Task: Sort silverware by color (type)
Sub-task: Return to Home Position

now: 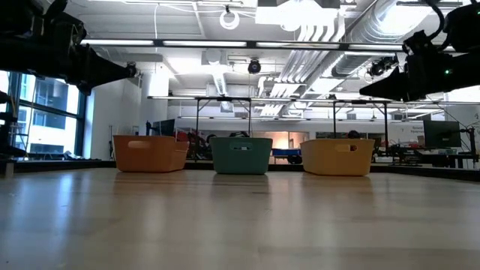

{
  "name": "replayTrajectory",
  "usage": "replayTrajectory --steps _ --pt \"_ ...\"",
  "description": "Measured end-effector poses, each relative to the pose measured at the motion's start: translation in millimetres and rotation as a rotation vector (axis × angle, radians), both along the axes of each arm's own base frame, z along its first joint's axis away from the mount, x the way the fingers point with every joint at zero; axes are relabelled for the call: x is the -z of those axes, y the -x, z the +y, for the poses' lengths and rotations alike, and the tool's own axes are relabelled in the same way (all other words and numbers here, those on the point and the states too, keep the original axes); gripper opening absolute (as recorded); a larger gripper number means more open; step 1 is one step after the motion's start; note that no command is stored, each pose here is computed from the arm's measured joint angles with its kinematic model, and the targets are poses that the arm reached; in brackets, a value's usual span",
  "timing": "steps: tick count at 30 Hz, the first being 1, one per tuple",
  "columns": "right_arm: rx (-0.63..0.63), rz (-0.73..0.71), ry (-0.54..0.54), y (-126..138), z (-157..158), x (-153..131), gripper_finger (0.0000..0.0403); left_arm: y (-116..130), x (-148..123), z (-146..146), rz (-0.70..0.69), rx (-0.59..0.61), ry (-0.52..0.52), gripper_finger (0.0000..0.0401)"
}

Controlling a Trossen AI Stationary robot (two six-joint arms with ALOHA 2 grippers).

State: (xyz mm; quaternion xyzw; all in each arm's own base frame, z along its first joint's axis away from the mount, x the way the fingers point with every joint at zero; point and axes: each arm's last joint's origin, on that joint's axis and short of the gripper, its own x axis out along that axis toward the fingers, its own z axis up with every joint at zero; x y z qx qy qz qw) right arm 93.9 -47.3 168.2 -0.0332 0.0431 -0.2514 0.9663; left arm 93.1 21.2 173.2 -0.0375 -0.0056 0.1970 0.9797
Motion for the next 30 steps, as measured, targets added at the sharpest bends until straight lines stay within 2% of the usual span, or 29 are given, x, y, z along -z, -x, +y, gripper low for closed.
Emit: replayTrajectory --steps 30 --pt "-0.002 0.000 -0.004 0.1 0.1 -1.4 0.0000 0.0 0.1 0.0 0.001 0.000 -0.001 0.0001"
